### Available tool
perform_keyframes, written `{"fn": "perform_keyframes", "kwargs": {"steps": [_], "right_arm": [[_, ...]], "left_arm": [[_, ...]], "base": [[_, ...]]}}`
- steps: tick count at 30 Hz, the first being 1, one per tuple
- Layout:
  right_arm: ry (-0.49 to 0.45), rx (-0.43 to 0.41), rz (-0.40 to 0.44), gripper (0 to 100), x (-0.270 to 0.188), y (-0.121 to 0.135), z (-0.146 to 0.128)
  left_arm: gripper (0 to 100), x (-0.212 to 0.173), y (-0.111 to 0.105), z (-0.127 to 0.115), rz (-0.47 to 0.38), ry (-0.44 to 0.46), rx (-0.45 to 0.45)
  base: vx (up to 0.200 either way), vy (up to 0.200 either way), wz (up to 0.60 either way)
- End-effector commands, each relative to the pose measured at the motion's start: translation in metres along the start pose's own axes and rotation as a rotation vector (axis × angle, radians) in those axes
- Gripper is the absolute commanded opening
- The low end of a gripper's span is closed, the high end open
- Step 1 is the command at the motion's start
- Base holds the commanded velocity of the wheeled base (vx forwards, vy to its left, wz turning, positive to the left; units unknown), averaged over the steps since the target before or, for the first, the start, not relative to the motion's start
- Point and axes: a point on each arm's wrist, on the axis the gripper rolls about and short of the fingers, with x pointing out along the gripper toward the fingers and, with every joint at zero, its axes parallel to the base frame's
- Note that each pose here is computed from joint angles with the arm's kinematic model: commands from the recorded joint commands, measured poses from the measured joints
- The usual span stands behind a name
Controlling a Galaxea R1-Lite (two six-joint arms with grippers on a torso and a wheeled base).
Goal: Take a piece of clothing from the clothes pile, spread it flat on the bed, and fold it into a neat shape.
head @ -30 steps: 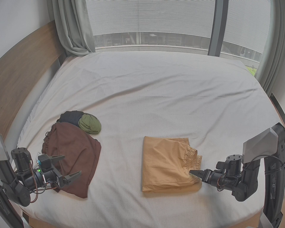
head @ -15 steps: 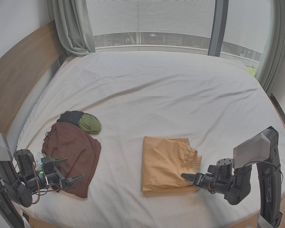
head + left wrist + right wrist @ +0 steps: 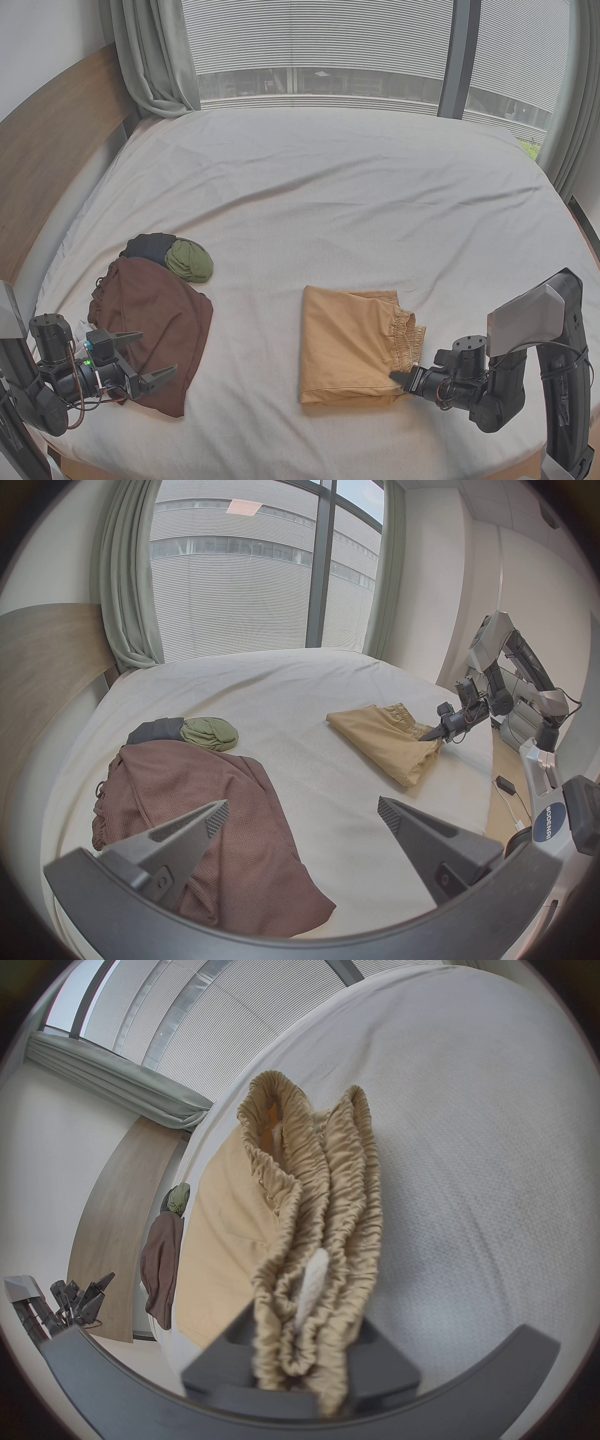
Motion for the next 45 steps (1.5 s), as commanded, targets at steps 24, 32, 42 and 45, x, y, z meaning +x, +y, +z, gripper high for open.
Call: {"fn": "perform_keyframes", "kwargs": {"steps": [24, 32, 42, 45], "right_arm": [[-0.116, -0.083, 0.207, 0, -0.029, 0.056, 0.035], [-0.143, -0.125, 0.31, 0, -0.038, 0.079, 0.046], [-0.209, -0.166, 0.428, 0, -0.045, 0.103, 0.069], [-0.238, -0.167, 0.459, 0, -0.045, 0.111, 0.078]], "left_arm": [[100, 0.002, 0.002, 0.005, 0.019, -0.04, 0.016], [100, 0.002, 0.0, 0.005, 0.011, -0.037, 0.018], [100, 0.004, -0.002, 0.006, 0.0, -0.041, 0.019], [100, 0.004, -0.002, 0.006, 0.0, -0.041, 0.019]], "base": [[0.0, 0.0, 0.0], [0.0, 0.0, 0.0], [0.0, 0.0, 0.0], [0.0, 0.0, 0.0]]}}
